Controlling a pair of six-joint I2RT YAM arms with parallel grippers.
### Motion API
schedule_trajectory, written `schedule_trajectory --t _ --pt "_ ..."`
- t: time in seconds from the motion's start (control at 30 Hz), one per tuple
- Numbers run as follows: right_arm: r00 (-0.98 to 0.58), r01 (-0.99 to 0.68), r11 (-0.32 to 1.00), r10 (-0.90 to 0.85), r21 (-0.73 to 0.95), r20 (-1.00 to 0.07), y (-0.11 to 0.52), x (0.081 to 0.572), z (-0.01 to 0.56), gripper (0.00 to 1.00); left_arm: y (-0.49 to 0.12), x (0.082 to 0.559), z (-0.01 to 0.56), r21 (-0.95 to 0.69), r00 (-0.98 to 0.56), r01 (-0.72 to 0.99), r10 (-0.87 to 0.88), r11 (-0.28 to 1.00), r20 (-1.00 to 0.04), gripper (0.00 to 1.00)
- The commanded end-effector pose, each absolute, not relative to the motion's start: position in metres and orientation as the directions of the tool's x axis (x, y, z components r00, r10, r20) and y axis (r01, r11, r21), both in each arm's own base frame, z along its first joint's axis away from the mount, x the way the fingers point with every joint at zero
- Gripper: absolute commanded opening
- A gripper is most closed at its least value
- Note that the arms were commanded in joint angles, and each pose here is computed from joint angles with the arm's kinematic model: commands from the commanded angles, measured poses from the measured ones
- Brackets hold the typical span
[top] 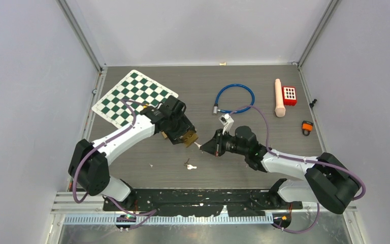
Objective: Unlock with the key
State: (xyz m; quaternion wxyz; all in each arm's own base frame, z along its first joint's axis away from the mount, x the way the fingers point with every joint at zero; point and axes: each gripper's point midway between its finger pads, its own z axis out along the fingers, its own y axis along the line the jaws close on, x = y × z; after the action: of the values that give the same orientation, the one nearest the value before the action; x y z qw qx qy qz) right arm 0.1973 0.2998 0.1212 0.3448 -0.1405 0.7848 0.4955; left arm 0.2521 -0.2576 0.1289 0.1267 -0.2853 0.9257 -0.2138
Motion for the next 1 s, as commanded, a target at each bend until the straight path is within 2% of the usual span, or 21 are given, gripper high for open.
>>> schedule_trajectory --t 0.0,0.97 --pt "-0.662 -0.611 0.414 0.200 0.674 -0.723 0.316 0.210 0.160 0.05 -0.278 0.262 0.164 -0.604 -0.782 -0.452 -0.618 0.656 -0.086 0.00" --pt "-0.663 -0.556 0.493 0.223 0.670 -0.715 0.308 0.218 0.151 0.05 -0.277 0.262 0.166 -0.629 -0.760 -0.464 -0.645 0.624 -0.080 0.00"
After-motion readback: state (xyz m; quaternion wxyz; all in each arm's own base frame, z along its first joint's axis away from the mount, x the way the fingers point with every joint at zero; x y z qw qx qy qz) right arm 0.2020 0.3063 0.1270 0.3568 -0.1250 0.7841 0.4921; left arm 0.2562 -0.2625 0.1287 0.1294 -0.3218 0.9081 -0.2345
